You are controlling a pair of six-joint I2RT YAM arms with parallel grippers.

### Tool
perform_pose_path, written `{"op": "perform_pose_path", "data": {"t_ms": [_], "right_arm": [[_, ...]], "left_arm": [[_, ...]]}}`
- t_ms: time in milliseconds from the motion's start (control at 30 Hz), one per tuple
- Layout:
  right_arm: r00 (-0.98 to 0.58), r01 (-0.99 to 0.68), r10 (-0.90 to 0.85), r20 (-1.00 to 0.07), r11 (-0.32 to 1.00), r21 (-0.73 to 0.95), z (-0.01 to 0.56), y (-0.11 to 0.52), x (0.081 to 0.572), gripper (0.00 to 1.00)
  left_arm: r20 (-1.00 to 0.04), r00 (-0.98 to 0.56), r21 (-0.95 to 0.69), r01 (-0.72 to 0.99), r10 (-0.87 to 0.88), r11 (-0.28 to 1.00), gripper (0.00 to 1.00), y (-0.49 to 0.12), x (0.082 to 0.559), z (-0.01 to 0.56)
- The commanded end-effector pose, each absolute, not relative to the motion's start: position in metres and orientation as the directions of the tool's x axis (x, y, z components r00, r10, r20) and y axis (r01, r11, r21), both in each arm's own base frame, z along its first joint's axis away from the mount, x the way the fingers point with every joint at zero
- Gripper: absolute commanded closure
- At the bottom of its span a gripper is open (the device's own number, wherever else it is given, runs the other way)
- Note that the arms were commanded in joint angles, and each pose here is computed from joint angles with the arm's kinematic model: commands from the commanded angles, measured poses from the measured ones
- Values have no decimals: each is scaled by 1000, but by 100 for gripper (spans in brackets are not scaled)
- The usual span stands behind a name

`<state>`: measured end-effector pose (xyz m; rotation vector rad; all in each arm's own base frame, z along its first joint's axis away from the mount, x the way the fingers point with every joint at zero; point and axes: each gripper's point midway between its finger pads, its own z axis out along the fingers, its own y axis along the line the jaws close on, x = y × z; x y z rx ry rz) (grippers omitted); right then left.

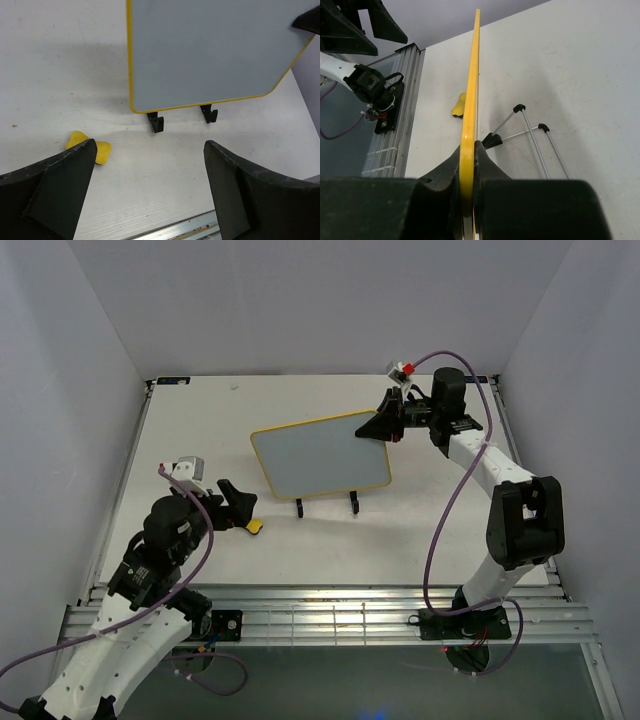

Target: Erase the whiteboard

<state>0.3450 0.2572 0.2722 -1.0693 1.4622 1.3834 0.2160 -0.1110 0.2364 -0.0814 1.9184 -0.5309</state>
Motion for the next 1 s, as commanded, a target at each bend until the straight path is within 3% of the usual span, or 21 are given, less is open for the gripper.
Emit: {"op": "perform_pose_path", "data": {"t_ms": [0,733,867,967], "right_arm": [[-201,-978,-46,-978,-40,203,286,258,346,92],[-273,-958,-57,-960,-74,277,223,242,368,92],[-297,-952,-57,-953,-61,300,208,235,373,89],[-301,-951,-51,-952,-56,304,204,228,376,81]], "left_arm": [[-876,-409,-378,251,-256,891,2,-118,213,234],[-881,-399,-382,284,-253,879,2,-122,210,236],[-883,-397,-382,295,-252,876,2,-123,209,237],[-883,-397,-382,300,-250,874,2,-124,209,237]]}}
